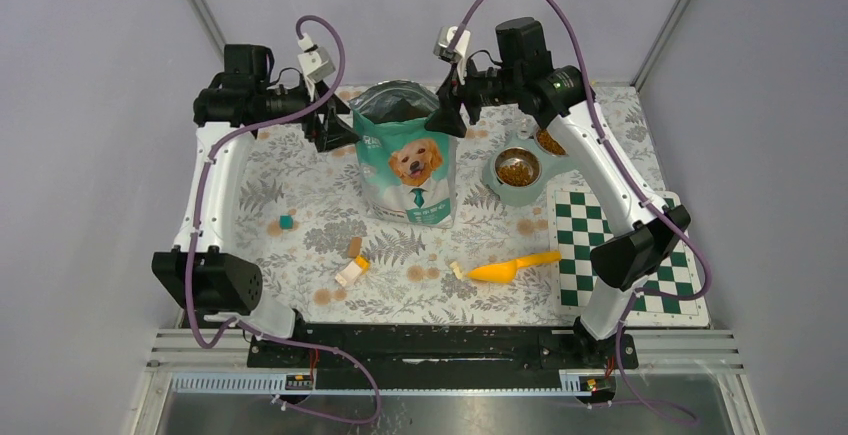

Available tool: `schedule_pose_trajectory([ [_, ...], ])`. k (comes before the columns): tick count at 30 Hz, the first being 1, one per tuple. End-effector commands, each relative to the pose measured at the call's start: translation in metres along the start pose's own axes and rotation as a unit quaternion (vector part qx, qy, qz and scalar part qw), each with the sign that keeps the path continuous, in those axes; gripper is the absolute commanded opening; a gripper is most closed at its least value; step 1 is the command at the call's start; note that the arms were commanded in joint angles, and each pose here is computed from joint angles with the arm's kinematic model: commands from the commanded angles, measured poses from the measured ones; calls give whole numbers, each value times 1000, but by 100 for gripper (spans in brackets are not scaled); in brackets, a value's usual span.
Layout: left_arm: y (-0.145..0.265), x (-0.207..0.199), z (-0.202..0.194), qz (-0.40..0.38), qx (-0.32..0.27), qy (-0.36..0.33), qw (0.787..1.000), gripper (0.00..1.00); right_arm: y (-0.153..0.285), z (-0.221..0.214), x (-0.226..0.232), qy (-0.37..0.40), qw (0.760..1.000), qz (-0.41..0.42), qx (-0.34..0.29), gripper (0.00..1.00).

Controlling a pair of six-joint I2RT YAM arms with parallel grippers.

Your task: Serve the pet food

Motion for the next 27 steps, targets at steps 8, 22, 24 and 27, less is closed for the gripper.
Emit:
schedule_pose_trajectory([
  [8,-12,15,27,-21,-131,-154,979,81,-1,16,4,73,996,42,-40,57],
  [22,-18,21,33,-13,-169,-169,971,52,12,9,8,79,997,12,-16,54],
  [24,-17,19,32,-15,-164,-180,970,43,12,4,8,79,997,13,-10,60],
  [27,-15,15,30,-27,-152,-184,971,35,11,3,5,80,997,7,-7,58],
])
Point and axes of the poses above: each gripper's point midway between its finger pads, its own y axis back along the fingers, its own x axis along the line the jaws close on, z = x × y, the point moved 5 cm from there along y, back along the fingers, and after that the axes turned 5 degrees about -y, right-handed, at the moved point
